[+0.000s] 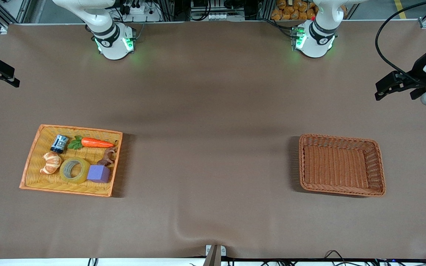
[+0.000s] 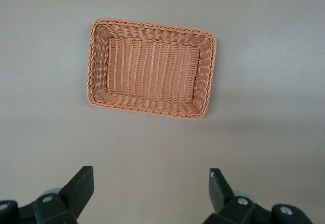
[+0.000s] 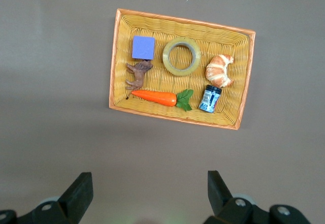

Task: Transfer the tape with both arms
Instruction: 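Move the right gripper toward the orange tray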

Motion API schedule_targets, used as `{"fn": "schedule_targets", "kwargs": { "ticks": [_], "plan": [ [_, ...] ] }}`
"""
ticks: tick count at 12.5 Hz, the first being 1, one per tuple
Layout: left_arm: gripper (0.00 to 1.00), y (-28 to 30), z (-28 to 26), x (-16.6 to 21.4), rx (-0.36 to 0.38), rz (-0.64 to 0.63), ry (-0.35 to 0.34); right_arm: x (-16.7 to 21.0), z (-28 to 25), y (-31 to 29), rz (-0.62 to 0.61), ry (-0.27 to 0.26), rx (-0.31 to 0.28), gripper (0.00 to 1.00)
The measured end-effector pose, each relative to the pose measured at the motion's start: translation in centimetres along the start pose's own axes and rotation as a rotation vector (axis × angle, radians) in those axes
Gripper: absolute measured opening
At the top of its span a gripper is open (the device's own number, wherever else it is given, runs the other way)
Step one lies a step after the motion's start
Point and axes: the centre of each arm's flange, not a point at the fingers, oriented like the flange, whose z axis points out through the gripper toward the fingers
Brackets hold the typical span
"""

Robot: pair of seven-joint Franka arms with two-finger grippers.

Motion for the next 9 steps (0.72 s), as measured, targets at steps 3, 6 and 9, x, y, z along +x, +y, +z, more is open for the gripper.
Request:
{"fn": "schedule_targets", "kwargs": {
  "ticks": [3,6,9],
  "plan": [
    [1.0,-0.01,-0.04,0.01,0.001,0.0,0.001,0.08,-0.01,0.01,0.0,0.006,-0.001,1.0],
    [1.0,0.03,0.03,0.05,0.001,0.001,0.0,0.12,0.04,0.02,0.0,0.007,-0.001,1.0],
    [1.0,0.45,0.76,0.28,0.001,0.009,-0.014,0.14,0.15,0.01,0.0,0.007,-0.001,1.0]
  ]
}}
